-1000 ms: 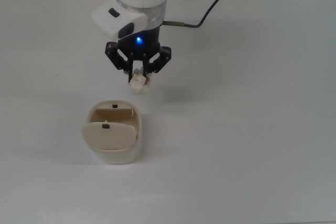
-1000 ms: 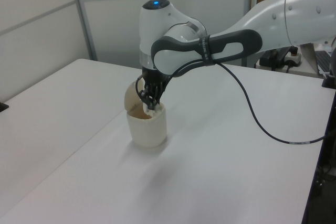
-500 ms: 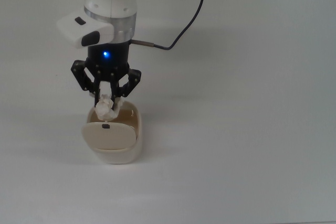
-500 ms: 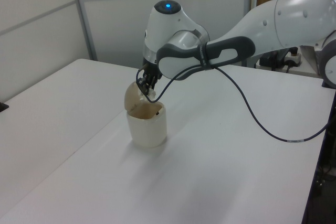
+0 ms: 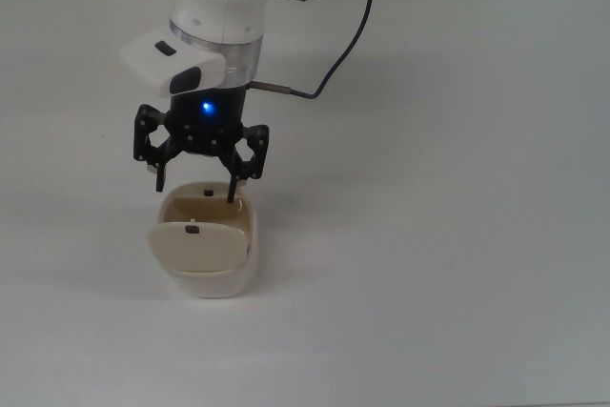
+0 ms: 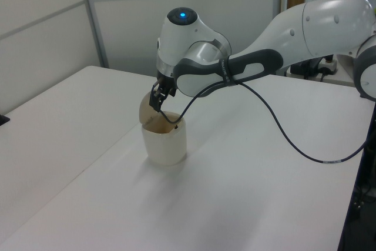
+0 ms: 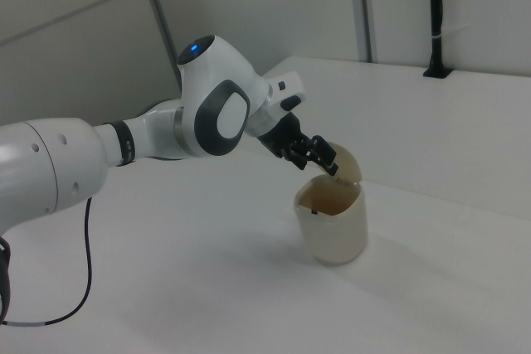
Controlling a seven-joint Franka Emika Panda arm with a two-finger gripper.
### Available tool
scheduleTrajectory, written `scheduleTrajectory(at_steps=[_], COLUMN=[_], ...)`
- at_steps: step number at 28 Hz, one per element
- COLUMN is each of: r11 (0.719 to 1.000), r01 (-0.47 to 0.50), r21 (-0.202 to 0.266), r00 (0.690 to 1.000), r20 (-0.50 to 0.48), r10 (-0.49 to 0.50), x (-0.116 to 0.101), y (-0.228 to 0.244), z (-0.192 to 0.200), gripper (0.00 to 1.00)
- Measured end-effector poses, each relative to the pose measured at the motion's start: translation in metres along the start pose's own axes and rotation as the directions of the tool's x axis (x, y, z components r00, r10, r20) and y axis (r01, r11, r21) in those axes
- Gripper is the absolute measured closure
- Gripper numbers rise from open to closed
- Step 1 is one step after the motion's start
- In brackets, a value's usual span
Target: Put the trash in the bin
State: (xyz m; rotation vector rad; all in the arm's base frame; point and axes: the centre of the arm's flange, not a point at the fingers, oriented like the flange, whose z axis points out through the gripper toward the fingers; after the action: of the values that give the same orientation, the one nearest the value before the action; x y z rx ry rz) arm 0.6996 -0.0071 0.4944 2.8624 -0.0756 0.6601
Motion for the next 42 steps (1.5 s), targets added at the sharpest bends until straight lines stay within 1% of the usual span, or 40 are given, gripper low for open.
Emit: scheduleTrajectory(at_steps=[3,4,5,7,10,14,17,20,21,24,27,30,33,36,40,42], r11=[0.999,0.999,0.997,0.995,0.994,0.991,0.990,0.990,0.990,0.990,0.990,0.990,0.989,0.989,0.990,0.989], r01=[-0.028,-0.040,-0.058,-0.071,-0.070,-0.060,-0.038,-0.016,-0.011,-0.014,-0.020,-0.027,-0.028,-0.027,-0.028,-0.026], r21=[0.021,0.032,0.049,0.070,0.088,0.119,0.132,0.138,0.140,0.141,0.140,0.140,0.142,0.143,0.141,0.142], r00=[0.999,0.998,0.996,0.992,0.980,0.954,0.925,0.904,0.898,0.892,0.883,0.884,0.888,0.889,0.881,0.887], r20=[0.030,0.045,0.072,0.112,0.190,0.299,0.380,0.425,0.437,0.448,0.466,0.466,0.458,0.457,0.471,0.460], r10=[0.028,0.039,0.054,0.062,0.052,0.021,-0.015,-0.045,-0.052,-0.051,-0.048,-0.042,-0.040,-0.042,-0.042,-0.043], x=[-0.002,-0.003,-0.005,-0.009,-0.018,-0.031,-0.042,-0.049,-0.052,-0.056,-0.063,-0.068,-0.071,-0.072,-0.072,-0.069], y=[-0.001,-0.001,-0.003,-0.008,-0.019,-0.029,-0.029,-0.024,-0.020,-0.012,-0.002,0.008,0.016,0.018,0.018,0.018], z=[-0.002,-0.003,-0.005,-0.008,-0.014,-0.026,-0.042,-0.062,-0.075,-0.101,-0.135,-0.163,-0.180,-0.181,-0.170,-0.164], gripper=[0.02,0.00,0.00,0.00,0.00,0.00,0.00,0.00,0.00,0.00,0.00,0.00,0.00,0.00,0.00,0.00])
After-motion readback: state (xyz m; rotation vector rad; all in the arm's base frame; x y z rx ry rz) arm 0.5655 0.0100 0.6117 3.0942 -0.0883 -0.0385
